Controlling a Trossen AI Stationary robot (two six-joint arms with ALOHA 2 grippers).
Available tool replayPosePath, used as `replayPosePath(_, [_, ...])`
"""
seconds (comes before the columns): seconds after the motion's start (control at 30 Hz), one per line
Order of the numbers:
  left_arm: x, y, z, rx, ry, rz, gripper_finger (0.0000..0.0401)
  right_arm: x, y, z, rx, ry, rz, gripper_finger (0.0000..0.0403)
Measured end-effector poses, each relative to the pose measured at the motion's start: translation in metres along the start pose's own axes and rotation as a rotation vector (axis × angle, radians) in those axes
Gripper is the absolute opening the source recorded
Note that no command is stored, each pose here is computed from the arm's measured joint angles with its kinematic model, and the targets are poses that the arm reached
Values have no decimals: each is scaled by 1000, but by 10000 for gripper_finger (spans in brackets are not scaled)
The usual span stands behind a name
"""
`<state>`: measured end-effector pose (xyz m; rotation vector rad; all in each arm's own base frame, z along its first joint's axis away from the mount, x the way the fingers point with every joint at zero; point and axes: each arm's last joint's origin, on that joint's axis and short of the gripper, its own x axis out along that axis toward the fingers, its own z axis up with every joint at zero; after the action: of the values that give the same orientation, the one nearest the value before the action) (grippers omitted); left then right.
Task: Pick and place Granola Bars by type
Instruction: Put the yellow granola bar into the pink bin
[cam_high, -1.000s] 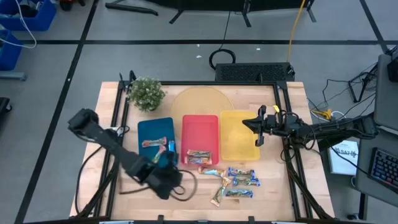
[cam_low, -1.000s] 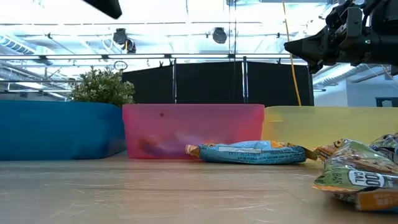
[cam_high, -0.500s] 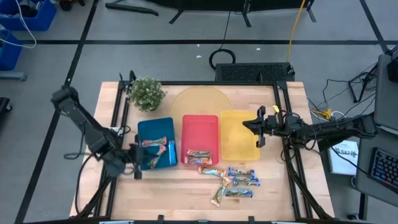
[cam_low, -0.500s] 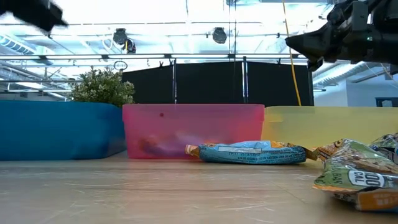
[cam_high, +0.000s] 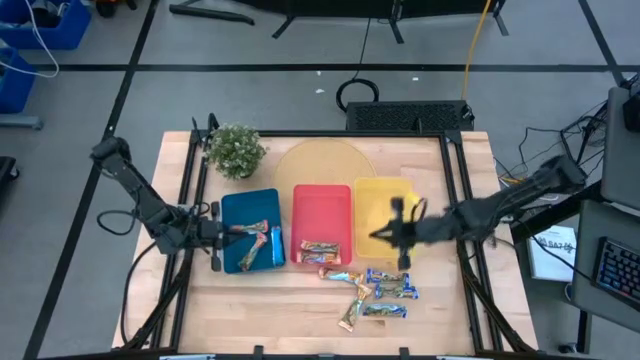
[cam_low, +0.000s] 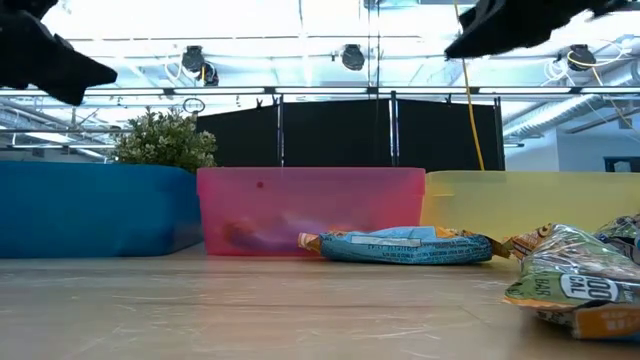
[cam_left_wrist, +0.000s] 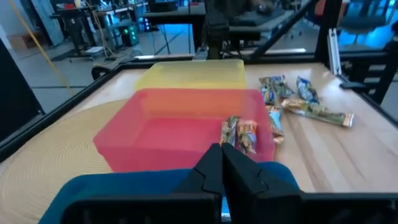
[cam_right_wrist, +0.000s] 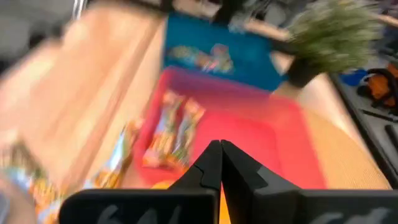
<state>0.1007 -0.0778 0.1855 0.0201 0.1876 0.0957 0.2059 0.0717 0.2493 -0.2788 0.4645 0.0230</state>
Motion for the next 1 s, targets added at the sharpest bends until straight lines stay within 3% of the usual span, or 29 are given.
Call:
replayPosePath(0.17, [0,1,-6,-11,-14,2,37,31,50,15,-201,97,89,0])
replayPosePath(0.3, [0,1,-6,-20,-15,1,43,59,78,39,-251,188,49,0])
replayPosePath(0.53, [0,0,0,-15,-60,17,44,104,112,83,-153,264,64,0])
replayPosePath(0.6, [0,1,2,-33,-80,46,44,113,119,88,-131,275,131,0])
replayPosePath(0.8, [0,2,1,-29,-70,60,44,128,137,72,-134,395,364,23])
replayPosePath(1.0, [1,2,-6,-15,-20,46,44,140,149,48,-133,527,395,110])
